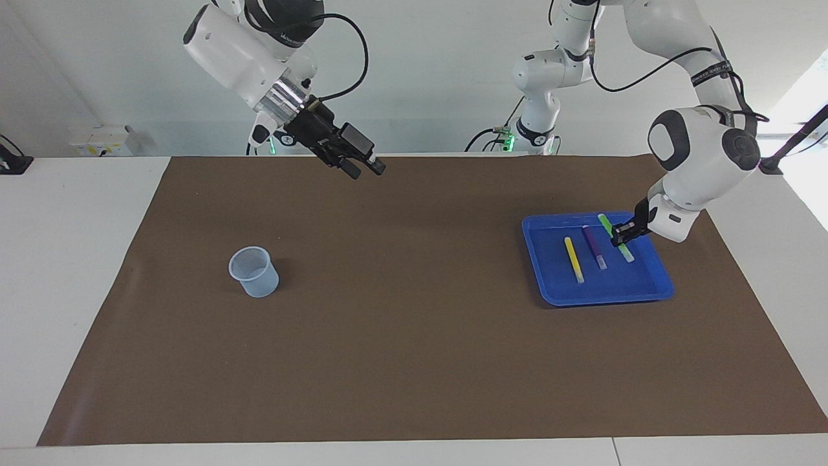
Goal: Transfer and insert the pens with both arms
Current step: 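Lift the green pen with the left gripper while the right gripper approaches, then hold the green pen out while the right gripper grasps its tip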
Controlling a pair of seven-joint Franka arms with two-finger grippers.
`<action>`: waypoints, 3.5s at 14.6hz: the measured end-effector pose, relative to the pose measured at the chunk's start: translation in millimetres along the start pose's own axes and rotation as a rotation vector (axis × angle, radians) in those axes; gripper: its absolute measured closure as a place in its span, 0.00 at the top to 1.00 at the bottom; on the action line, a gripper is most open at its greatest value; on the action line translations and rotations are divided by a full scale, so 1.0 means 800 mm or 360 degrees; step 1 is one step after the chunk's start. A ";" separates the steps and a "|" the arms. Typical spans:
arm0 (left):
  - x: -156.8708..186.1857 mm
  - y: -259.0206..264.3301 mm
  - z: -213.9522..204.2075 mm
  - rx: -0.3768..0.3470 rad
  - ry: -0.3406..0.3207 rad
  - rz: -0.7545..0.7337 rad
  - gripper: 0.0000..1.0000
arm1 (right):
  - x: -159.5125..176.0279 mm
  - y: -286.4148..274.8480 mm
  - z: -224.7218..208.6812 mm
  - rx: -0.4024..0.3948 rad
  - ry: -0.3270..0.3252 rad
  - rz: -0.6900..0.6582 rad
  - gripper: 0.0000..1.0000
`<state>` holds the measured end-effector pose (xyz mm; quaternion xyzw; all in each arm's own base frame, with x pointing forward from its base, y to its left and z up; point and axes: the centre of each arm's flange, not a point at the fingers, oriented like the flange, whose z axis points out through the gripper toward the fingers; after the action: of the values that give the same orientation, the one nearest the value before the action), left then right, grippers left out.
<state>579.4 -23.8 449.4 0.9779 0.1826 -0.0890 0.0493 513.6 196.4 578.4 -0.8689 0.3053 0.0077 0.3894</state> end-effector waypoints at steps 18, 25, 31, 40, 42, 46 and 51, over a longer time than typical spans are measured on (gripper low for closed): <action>-0.176 0.252 -0.052 -0.0665 -0.0780 -0.1657 0.17 | -0.022 -0.005 0.036 0.0015 -0.0003 0.0015 1.00; -0.218 0.272 -0.036 -0.0814 -0.0888 -0.1806 0.17 | -0.049 -0.012 0.059 0.0056 0.0041 -0.0041 1.00; -0.233 0.278 -0.030 -0.0864 -0.0910 -0.1871 0.17 | -0.054 -0.007 0.068 0.0011 0.0057 -0.0238 1.00; -0.237 0.281 -0.031 -0.0876 -0.0914 -0.1890 0.17 | -0.079 -0.018 0.092 0.0030 0.0072 -0.0352 0.86; -0.238 0.283 -0.031 -0.0877 -0.0914 -0.1891 0.17 | -0.077 -0.016 0.096 0.0018 0.0073 -0.0401 0.83; -0.239 0.283 -0.032 -0.0883 -0.0912 -0.1892 0.17 | -0.076 -0.017 0.095 0.0003 0.0089 -0.0449 0.74; -0.239 0.283 -0.032 -0.0884 -0.0912 -0.1893 0.17 | -0.068 -0.020 0.089 0.0024 0.0121 -0.0442 0.72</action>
<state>490.9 -297.0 525.6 0.6022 0.6806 -0.3044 0.2855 493.8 281.7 553.6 -0.8995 0.1967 -0.0814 0.3815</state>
